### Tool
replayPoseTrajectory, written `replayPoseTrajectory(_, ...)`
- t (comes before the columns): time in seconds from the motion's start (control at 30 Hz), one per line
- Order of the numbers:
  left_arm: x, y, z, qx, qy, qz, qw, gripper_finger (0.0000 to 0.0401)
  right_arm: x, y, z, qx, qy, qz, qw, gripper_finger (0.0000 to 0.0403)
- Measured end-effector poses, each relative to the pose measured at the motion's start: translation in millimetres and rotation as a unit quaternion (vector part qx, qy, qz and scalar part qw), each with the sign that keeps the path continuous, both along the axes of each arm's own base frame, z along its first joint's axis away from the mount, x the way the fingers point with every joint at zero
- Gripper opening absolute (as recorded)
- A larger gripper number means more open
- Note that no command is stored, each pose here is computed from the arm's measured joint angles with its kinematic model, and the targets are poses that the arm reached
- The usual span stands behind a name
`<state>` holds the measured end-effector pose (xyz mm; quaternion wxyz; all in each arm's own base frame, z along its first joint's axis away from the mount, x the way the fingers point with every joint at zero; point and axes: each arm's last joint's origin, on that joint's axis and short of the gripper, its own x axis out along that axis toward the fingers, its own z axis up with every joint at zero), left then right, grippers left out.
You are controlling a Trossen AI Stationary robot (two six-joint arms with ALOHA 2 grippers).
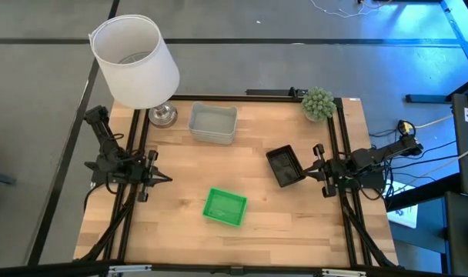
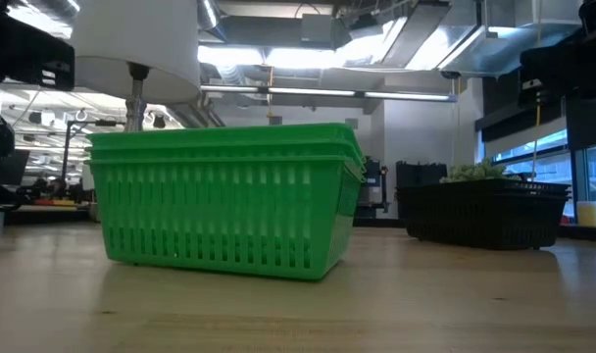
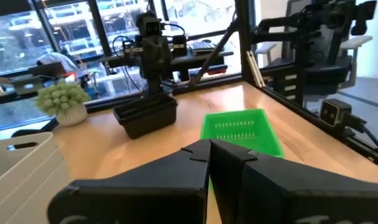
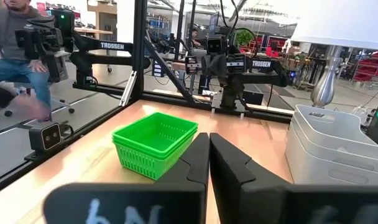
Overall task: Stack baskets by color
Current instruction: Return to Home Position
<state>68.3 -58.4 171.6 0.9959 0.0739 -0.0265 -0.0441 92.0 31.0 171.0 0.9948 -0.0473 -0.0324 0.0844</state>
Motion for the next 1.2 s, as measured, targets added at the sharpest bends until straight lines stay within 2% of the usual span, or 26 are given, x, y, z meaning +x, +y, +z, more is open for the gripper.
replayPoseTrajectory(1.2, 0.0, -0.4, -0.4, 0.002, 0.001, -0.006, 1.000, 0.0000, -0.1, -0.1, 0.5, 0.001, -0.001, 0.000, 1.000, 0.0014)
